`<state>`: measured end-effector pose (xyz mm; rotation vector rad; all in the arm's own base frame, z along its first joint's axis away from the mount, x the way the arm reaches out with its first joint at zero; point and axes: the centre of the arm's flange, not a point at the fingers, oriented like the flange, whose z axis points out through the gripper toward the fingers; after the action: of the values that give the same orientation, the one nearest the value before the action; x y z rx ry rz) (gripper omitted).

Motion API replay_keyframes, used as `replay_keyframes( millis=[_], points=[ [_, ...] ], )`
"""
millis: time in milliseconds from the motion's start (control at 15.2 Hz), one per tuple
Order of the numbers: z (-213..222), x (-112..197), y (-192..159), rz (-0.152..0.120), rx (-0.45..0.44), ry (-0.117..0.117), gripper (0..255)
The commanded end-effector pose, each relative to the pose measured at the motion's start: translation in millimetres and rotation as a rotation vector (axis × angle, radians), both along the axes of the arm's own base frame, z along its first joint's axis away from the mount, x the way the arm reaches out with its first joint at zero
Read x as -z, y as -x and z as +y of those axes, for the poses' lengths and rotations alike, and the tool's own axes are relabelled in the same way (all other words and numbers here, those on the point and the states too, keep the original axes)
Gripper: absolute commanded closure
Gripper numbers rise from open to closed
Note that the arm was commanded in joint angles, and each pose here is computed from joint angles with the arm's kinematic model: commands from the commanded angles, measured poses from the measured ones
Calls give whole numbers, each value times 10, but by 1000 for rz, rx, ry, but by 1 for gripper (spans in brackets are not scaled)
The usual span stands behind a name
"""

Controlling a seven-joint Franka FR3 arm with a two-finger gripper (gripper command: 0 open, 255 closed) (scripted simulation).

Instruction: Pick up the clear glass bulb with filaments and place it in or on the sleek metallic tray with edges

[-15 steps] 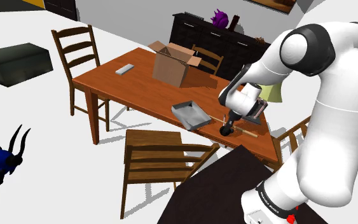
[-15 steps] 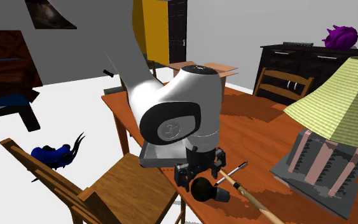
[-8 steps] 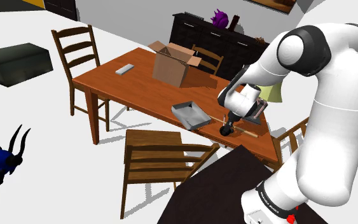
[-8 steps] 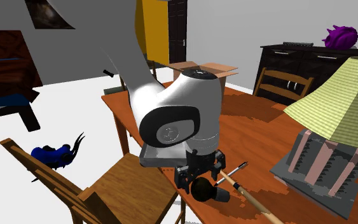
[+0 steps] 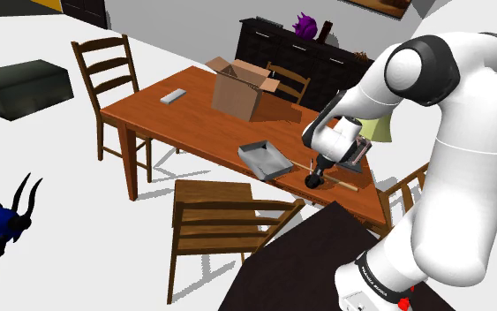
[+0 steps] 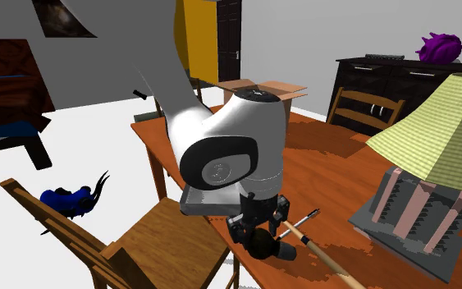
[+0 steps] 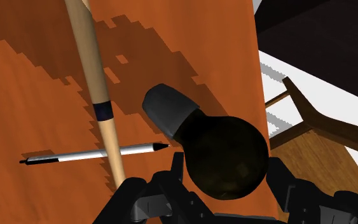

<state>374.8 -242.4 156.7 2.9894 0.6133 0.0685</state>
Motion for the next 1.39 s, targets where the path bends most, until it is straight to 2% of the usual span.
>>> replay_keyframes(
  millis=[0,132,1320],
  points=[
    [-4,4,7,1,1,0,255],
    [-3,4,9,1,1,0,255],
    [-3,-946,9,1,2,0,255]
  ],
)
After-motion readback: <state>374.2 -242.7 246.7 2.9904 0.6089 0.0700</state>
